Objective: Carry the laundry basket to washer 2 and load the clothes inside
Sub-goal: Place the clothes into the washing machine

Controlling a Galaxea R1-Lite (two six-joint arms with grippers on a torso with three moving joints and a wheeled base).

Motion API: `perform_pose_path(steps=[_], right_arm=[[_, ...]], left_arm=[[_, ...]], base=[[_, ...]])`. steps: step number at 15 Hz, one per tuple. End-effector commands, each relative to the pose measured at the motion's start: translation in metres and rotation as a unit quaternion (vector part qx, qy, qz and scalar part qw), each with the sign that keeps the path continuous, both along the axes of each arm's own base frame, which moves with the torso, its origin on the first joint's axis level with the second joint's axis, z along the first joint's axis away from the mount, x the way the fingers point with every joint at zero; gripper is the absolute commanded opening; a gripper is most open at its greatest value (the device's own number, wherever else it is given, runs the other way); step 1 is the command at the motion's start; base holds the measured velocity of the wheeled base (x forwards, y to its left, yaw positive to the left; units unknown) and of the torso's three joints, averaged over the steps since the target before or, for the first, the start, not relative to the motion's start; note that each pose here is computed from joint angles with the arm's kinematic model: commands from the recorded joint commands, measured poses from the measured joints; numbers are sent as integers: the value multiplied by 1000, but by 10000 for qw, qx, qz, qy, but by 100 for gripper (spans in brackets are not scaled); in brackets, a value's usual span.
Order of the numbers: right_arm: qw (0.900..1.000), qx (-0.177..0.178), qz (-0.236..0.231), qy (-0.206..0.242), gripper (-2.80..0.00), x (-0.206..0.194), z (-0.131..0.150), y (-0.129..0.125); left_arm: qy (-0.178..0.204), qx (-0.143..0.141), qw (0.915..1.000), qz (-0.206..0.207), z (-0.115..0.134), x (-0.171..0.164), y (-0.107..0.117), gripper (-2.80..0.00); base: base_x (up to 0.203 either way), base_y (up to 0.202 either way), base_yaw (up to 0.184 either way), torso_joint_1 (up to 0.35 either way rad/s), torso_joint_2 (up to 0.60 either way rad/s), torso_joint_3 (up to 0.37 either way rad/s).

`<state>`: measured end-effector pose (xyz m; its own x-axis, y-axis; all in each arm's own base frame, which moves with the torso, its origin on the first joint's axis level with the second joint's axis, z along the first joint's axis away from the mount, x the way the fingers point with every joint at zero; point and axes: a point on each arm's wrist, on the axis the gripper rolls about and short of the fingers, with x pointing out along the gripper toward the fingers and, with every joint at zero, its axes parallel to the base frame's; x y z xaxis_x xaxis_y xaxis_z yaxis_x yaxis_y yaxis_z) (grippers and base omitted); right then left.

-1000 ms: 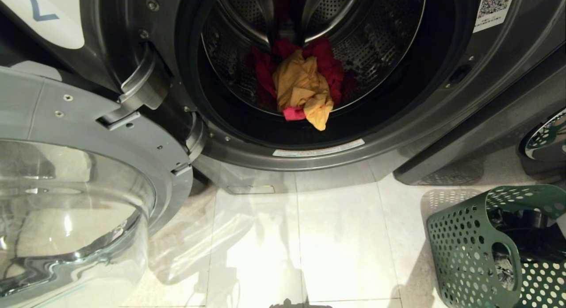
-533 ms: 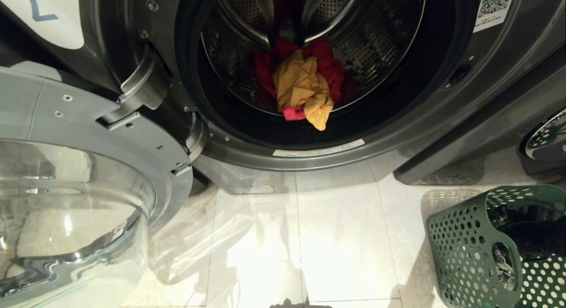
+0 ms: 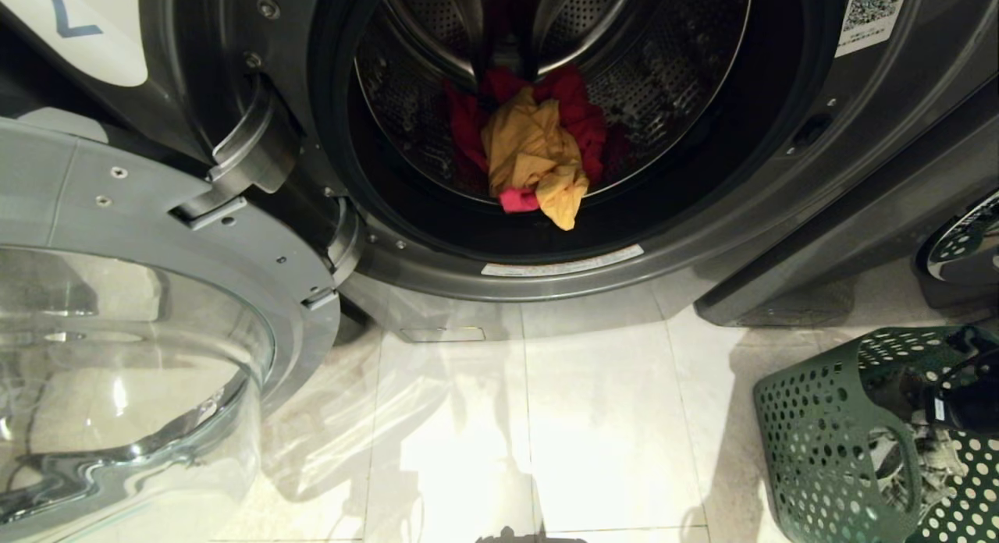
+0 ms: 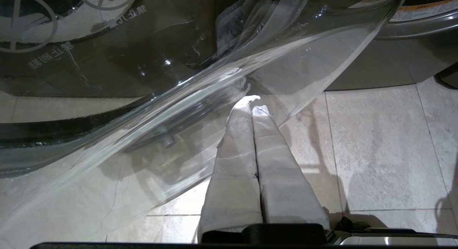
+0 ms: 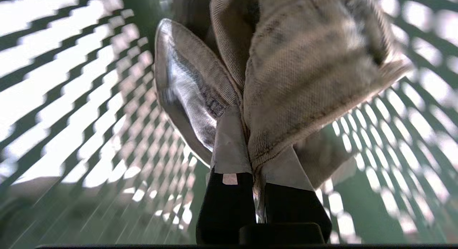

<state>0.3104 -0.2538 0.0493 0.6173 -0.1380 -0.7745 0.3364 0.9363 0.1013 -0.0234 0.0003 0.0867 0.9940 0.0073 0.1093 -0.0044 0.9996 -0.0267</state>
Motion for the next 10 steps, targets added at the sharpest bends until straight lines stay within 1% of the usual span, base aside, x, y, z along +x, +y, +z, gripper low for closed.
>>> perform_pose_path(steps=[1, 2, 4, 6, 8, 10], right_arm=[[9969, -525, -53, -583, -280, -39, 79, 27], [9946, -711, -98, -756, -280, -57, 101, 40], [9860, -1132, -150, -1217, -280, -92, 145, 67], [9711, -1542, 18, -1822, -280, -129, 187, 105], [9526, -1826, 480, -2385, -280, -158, 216, 148], [9278, -2119, 1054, -2883, -280, -184, 238, 184]], left_arm=[[203, -1, 9998, 2, -11, 3, 0, -280], [203, -1, 9998, 2, -11, 3, 0, -280], [203, -1, 9998, 2, -11, 3, 0, -280], [203, -1, 9998, 2, -11, 3, 0, -280], [203, -1, 9998, 2, -11, 3, 0, -280], [203, -1, 9998, 2, -11, 3, 0, -280]], base=[[0, 0, 0, 0, 0, 0], [0, 0, 0, 0, 0, 0], [0, 0, 0, 0, 0, 0], [0, 0, 0, 0, 0, 0], [0, 0, 0, 0, 0, 0], [0, 0, 0, 0, 0, 0]])
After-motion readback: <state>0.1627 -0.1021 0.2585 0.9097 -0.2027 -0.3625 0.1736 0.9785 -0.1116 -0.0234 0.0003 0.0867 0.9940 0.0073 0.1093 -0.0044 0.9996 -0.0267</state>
